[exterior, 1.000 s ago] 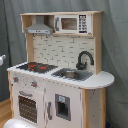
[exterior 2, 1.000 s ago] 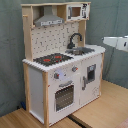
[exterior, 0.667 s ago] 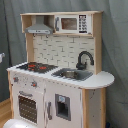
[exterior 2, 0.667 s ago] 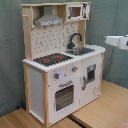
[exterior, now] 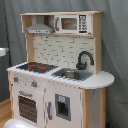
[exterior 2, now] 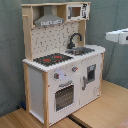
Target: Play with the kitchen
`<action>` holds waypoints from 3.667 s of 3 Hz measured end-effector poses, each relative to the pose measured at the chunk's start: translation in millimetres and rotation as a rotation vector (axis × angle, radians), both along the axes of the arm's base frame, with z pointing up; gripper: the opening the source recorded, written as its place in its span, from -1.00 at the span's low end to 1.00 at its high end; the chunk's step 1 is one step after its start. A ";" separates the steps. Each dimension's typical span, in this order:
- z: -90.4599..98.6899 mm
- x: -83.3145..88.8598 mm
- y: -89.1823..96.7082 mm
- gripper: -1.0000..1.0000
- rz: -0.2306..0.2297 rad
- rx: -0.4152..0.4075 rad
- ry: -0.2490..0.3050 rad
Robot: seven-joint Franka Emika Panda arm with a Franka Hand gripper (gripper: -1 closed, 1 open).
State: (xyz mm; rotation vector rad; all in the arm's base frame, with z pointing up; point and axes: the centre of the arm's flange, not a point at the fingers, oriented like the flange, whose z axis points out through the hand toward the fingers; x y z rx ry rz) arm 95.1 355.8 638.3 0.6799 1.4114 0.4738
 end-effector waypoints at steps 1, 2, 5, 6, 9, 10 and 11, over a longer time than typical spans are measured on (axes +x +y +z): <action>19.1 22.5 -17.5 1.00 -0.010 -0.023 0.010; 33.9 48.9 -33.2 1.00 -0.012 -0.029 0.011; 51.1 128.3 -71.0 1.00 0.005 0.003 0.002; 52.7 152.0 -82.4 1.00 0.026 0.015 -0.007; 76.0 215.6 -139.8 1.00 0.052 0.057 -0.021; 81.4 241.7 -150.6 1.00 0.050 0.060 0.003; 80.2 273.0 -159.4 1.00 0.051 0.062 0.038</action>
